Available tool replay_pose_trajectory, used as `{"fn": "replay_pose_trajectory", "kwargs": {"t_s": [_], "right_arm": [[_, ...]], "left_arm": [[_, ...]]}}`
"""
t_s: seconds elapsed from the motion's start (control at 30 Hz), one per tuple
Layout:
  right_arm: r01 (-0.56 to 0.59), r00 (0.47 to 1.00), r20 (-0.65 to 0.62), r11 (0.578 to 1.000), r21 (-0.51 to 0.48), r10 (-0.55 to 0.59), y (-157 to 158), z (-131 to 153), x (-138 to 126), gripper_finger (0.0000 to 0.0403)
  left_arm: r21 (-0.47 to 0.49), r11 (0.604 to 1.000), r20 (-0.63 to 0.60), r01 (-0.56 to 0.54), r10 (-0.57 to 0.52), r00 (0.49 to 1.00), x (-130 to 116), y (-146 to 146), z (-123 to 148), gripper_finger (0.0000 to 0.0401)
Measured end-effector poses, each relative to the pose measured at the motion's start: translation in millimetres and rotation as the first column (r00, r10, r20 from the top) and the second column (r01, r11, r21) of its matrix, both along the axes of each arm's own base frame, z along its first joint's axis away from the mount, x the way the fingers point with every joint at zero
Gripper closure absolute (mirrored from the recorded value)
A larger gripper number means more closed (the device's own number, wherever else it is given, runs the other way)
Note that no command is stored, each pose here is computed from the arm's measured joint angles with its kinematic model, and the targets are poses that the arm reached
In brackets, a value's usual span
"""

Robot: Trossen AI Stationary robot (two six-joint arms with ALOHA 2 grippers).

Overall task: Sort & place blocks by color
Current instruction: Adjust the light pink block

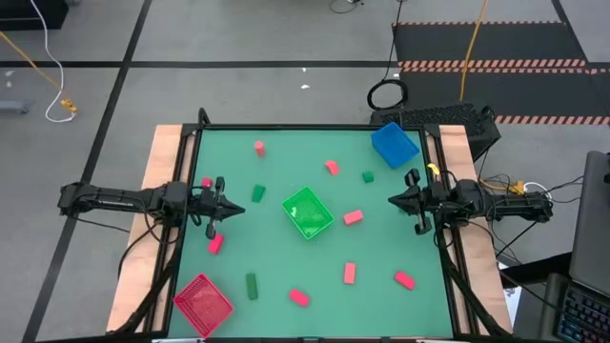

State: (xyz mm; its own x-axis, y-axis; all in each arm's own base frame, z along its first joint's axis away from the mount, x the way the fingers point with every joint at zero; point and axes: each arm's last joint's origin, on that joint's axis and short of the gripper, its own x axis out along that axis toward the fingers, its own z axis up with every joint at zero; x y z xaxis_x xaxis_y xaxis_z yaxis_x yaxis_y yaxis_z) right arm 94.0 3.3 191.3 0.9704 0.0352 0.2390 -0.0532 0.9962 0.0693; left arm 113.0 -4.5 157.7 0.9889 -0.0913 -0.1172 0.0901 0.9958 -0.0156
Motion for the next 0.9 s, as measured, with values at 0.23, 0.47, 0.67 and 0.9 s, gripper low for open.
{"fn": "replay_pose_trajectory", "kwargs": {"t_s": [0.23,0.47,0.67,0.9], "right_arm": [[0.415,0.907,-0.025,0.903,-0.114,-0.42,-12,-1,1,0.0402],[0.579,0.815,0.081,0.799,-0.161,-0.574,-20,12,4,0.0363],[0.617,0.782,0.015,0.771,-0.16,-0.623,-26,7,14,0.0308],[0.591,0.781,-0.101,0.782,-0.199,-0.616,-28,12,36,0.0265]], "left_arm": [[0.002,1.0,0.004,-0.001,0.001,1.0,0,0,0,0.0393],[-0.015,1.0,0.155,-0.018,0.02,0.988,1,1,15,0.0393],[-0.036,0.999,0.265,-0.014,0.023,0.964,0,1,26,0.0393],[-0.036,0.999,0.281,-0.013,0.023,0.96,-1,1,28,0.0393]]}}
